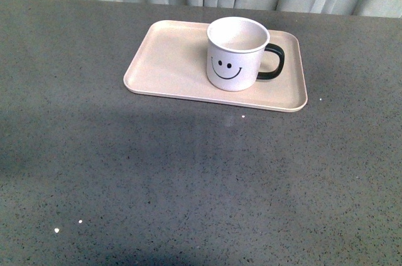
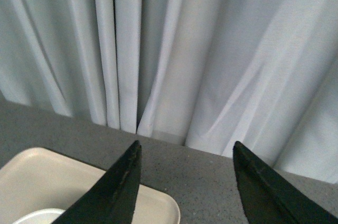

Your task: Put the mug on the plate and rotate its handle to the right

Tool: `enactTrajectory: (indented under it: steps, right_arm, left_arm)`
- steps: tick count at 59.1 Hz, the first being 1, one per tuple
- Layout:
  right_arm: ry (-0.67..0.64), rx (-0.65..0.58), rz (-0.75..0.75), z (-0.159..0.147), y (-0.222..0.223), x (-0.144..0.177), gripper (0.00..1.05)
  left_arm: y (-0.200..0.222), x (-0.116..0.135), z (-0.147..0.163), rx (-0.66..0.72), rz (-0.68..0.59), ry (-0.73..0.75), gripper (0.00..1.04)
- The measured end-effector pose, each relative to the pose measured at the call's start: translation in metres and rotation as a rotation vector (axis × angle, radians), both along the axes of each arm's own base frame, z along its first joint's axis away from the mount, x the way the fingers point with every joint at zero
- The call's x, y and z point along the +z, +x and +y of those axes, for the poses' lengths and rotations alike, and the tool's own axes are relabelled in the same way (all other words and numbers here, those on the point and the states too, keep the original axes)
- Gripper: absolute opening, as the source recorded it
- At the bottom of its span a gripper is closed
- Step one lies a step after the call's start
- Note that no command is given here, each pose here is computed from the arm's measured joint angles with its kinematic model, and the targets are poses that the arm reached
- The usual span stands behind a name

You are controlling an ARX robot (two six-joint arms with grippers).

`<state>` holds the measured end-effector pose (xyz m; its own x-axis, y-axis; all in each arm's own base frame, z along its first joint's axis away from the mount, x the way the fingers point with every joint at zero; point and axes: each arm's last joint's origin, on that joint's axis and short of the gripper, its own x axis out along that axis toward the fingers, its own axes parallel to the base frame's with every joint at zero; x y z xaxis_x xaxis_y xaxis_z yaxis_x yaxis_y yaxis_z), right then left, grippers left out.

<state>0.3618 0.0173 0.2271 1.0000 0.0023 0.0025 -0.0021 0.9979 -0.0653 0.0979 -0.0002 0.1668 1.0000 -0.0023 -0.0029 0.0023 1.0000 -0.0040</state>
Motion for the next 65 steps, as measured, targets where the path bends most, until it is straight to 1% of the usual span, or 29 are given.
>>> enactTrajectory:
  steps: [3,7,8,11,13,14,35,54,57,65]
  right_arm:
    - [0.024,-0.001,-0.023,-0.002,-0.021,-0.003,0.34]
    - [0.039,-0.002,-0.024,-0.004,-0.039,-0.009,0.24]
    - [0.044,-0.004,-0.018,-0.005,-0.047,-0.013,0.18]
    - [0.049,0.002,-0.003,-0.009,-0.063,-0.021,0.08]
    - [0.05,0.015,0.005,-0.011,-0.07,-0.025,0.02]
    - [0.047,0.012,0.009,-0.013,-0.075,-0.028,0.02]
    - [0.054,-0.003,0.013,-0.017,-0.142,-0.046,0.02]
    - [0.055,-0.003,0.017,-0.017,-0.181,-0.055,0.02]
    - [0.055,-0.002,-0.001,-0.017,-0.186,-0.058,0.02]
    - [0.055,-0.003,0.025,-0.017,-0.198,-0.067,0.02]
  left_arm:
    - [0.0,0.0,0.0,-0.001,0.0,0.0,0.95]
    - [0.0,0.0,0.0,-0.001,0.0,0.0,0.95]
    - [0.0,0.0,0.0,0.0,0.0,0.0,0.95]
    - [0.0,0.0,0.0,0.0,0.0,0.0,0.95]
    - [0.0,0.0,0.0,0.0,0.0,0.0,0.95]
    - [0.0,0.0,0.0,0.0,0.0,0.0,0.95]
    - [0.0,0.0,0.0,0.0,0.0,0.0,0.95]
    - [0.0,0.0,0.0,0.0,0.0,0.0,0.95]
    - [0.0,0.0,0.0,0.0,0.0,0.0,0.95]
    - [0.0,0.0,0.0,0.0,0.0,0.0,0.95]
